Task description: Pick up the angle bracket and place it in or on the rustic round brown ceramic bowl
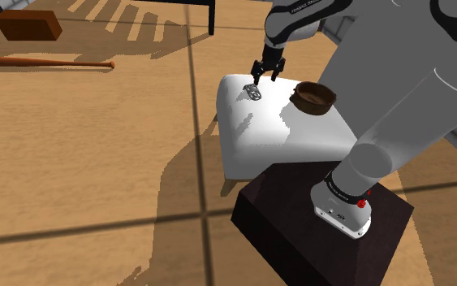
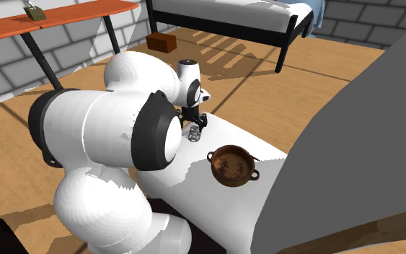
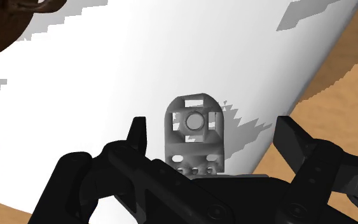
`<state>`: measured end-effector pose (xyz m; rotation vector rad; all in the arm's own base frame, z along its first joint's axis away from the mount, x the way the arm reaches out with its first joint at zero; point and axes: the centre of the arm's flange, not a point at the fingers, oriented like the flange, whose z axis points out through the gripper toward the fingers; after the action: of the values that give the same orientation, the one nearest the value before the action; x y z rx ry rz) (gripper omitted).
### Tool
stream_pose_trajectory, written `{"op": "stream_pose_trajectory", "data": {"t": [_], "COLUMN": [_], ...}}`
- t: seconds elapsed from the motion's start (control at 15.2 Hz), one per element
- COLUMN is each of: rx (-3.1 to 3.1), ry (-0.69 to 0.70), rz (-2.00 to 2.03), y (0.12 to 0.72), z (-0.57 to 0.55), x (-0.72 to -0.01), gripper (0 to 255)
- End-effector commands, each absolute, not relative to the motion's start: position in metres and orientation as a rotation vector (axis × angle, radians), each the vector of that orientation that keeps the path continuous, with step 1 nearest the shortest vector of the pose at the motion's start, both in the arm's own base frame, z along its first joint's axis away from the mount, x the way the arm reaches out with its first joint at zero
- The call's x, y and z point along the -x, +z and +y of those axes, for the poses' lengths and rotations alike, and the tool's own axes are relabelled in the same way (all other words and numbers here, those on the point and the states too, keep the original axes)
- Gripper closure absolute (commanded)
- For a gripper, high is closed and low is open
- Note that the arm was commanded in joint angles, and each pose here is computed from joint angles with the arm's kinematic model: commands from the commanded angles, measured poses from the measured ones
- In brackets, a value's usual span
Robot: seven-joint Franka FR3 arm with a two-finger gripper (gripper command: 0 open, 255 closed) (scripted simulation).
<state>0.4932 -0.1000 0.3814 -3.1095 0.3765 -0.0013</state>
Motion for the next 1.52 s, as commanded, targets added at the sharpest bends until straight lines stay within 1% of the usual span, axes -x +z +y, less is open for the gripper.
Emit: {"op": "stream_pose_trajectory", "data": {"t": [0.0, 0.33, 0.86, 0.92, 1.45], "rx": [3.111, 3.111, 3.111, 3.111, 3.111], "ry": [-0.001, -0.001, -0.001, -0.001, -0.001], "rz": [0.380, 0.380, 0.380, 0.380, 0.380], "y": [0.370, 0.340, 0.340, 0.340, 0.340], "z": [-0.102, -0.102, -0.102, -0.102, -0.102], "x": [-0.496, -0.496, -0.496, -0.496, -0.496], "gripper": [0, 0, 0, 255, 255]}}
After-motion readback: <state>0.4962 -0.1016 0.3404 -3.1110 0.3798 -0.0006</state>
